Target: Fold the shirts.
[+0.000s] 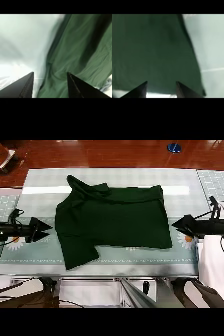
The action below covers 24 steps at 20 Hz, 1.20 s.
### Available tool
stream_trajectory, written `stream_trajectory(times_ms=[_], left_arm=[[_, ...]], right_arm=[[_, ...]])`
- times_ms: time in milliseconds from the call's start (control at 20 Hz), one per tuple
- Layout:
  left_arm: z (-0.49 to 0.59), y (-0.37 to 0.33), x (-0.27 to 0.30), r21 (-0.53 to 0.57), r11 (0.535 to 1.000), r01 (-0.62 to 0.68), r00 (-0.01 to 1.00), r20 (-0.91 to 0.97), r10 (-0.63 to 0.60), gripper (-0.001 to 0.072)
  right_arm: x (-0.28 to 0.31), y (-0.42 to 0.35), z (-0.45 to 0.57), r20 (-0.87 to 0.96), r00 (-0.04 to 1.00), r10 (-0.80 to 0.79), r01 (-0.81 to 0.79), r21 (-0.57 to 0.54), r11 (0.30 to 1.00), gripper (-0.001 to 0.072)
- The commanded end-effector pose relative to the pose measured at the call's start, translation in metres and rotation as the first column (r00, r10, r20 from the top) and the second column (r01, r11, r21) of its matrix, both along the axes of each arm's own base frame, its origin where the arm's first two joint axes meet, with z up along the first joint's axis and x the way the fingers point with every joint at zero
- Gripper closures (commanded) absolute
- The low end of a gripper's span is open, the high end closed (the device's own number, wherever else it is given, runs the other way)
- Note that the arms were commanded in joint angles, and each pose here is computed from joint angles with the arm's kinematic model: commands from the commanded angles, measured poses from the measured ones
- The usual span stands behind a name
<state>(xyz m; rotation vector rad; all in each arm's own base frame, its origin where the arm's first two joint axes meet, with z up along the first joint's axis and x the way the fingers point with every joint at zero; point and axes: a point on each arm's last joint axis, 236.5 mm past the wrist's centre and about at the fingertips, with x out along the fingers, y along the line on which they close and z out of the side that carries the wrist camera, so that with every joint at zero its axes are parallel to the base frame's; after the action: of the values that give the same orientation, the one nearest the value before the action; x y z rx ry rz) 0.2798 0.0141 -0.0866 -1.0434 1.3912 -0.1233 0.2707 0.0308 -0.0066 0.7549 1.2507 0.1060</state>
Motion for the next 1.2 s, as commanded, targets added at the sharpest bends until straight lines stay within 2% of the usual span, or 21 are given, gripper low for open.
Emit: stream_trajectory(times_ms=[0, 100, 250, 300, 400, 550, 650, 850, 1150], left_arm=[[-0.014, -0.022, -0.006, -0.022, 0.998, 0.052, 0.998, -0.03, -0.052, 0.0202], [-0.019, -0.037, -0.004, -0.015, 0.995, 0.102, 0.994, -0.031, -0.103, 0.0202], [-0.025, -0.05, 0.008, 0.019, 0.993, 0.113, 0.994, -0.016, -0.112, 0.0204], [-0.028, -0.052, 0.01, 0.032, 0.993, 0.113, 0.994, -0.016, -0.112, 0.024], [-0.029, -0.056, 0.01, 0.035, 0.99, 0.134, 0.991, -0.013, -0.134, 0.0676], [-0.023, -0.063, 0.005, 0.01, 0.982, 0.189, 0.982, -0.002, -0.189, 0.0685], [-0.023, -0.064, 0.004, 0.009, 0.98, 0.2, 0.98, 0.004, -0.2, 0.0686], [-0.023, -0.064, 0.004, 0.01, 0.98, 0.2, 0.98, 0.005, -0.2, 0.0685], [-0.023, -0.064, 0.004, 0.01, 0.98, 0.2, 0.98, 0.004, -0.2, 0.0685]], right_arm=[[-0.006, 0.015, 0.001, 0.021, 1.0, 0.009, -0.01, 0.026, 1.0, 0.0298], [-0.005, 0.014, 0.001, 0.021, 1.0, -0.007, 0.006, 0.027, 1.0, 0.0299], [-0.002, 0.011, 0.001, 0.023, 0.999, -0.028, 0.027, 0.025, 0.999, 0.0299], [-0.002, 0.01, 0.0, 0.019, 0.999, -0.03, 0.03, 0.02, 0.999, 0.0299], [-0.012, -0.006, -0.008, -0.023, 0.999, -0.048, 0.047, -0.026, 0.999, 0.0299], [-0.059, -0.056, -0.034, -0.219, 0.97, -0.111, 0.069, -0.188, 0.98, 0.0299], [-0.097, -0.062, -0.044, -0.358, 0.93, -0.085, 0.004, -0.221, 0.975, 0.0299], [-0.108, -0.025, -0.062, -0.387, 0.921, -0.051, 0.022, -0.08, 0.997, 0.0299], [-0.082, -0.02, -0.083, -0.334, 0.937, -0.106, 0.1, -0.035, 0.994, 0.0299]])
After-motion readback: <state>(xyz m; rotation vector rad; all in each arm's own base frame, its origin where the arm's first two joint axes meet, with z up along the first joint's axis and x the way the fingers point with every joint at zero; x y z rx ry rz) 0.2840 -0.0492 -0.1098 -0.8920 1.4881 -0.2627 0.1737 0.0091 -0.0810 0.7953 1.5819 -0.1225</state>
